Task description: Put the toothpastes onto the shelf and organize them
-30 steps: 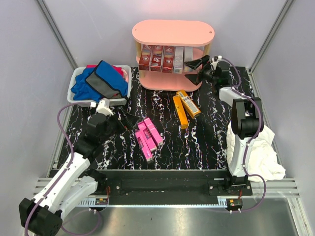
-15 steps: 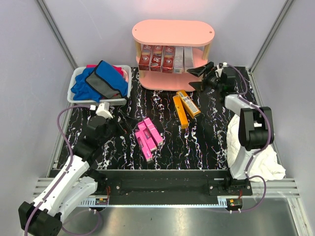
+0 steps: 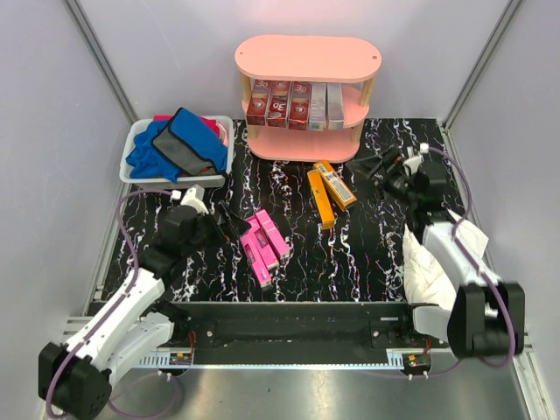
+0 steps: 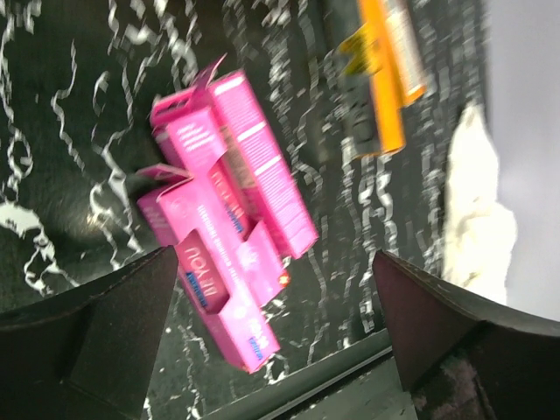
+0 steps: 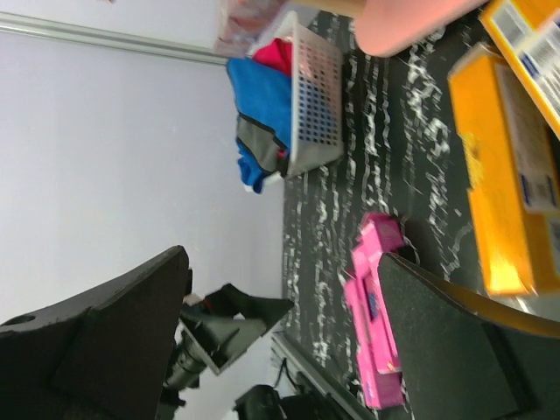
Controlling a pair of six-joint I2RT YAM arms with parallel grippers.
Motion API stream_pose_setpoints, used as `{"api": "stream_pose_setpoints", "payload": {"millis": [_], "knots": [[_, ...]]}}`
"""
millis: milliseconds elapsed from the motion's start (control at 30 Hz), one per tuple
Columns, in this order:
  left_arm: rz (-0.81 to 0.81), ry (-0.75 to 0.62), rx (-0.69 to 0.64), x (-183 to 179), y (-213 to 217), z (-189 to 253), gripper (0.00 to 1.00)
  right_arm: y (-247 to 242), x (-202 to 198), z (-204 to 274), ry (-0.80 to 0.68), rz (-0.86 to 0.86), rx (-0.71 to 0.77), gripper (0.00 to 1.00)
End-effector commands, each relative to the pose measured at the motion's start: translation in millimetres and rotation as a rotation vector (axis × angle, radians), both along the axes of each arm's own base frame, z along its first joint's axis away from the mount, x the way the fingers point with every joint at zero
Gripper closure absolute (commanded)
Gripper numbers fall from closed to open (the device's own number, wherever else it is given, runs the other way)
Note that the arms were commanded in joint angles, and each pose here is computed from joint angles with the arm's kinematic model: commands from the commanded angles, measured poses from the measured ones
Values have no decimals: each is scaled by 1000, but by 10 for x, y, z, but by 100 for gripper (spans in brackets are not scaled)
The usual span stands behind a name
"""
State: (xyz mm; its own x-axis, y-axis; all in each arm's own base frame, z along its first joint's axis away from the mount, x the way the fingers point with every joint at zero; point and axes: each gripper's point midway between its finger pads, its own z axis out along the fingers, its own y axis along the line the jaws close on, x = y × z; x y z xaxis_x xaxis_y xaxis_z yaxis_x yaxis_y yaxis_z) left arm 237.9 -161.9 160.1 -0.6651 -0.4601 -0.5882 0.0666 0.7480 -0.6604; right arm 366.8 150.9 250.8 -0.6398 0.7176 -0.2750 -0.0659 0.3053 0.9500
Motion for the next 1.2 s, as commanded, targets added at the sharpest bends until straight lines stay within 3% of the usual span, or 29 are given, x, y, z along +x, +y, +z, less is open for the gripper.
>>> {"api": "stream_pose_setpoints", "payload": {"millis": [0, 133, 467, 1000, 1167], "knots": [[-63, 120, 22, -82, -103, -346, 6, -133, -468, -389, 46, -56, -121, 0], [-89, 200, 70, -143, -150, -648, 11, -225, -560, -414, 28, -80, -214, 0], [-87, 265, 102, -232, -182, -1048, 18, -142, -572, -458, 54, -25, -187, 0], [-168, 356, 169, -5, -542, -1424, 38, -136, -554, -511, 68, -19, -184, 0], [-174, 319, 154, 59, -630, -1358, 53, -111, -562, -520, 65, 5, -186, 0]]}}
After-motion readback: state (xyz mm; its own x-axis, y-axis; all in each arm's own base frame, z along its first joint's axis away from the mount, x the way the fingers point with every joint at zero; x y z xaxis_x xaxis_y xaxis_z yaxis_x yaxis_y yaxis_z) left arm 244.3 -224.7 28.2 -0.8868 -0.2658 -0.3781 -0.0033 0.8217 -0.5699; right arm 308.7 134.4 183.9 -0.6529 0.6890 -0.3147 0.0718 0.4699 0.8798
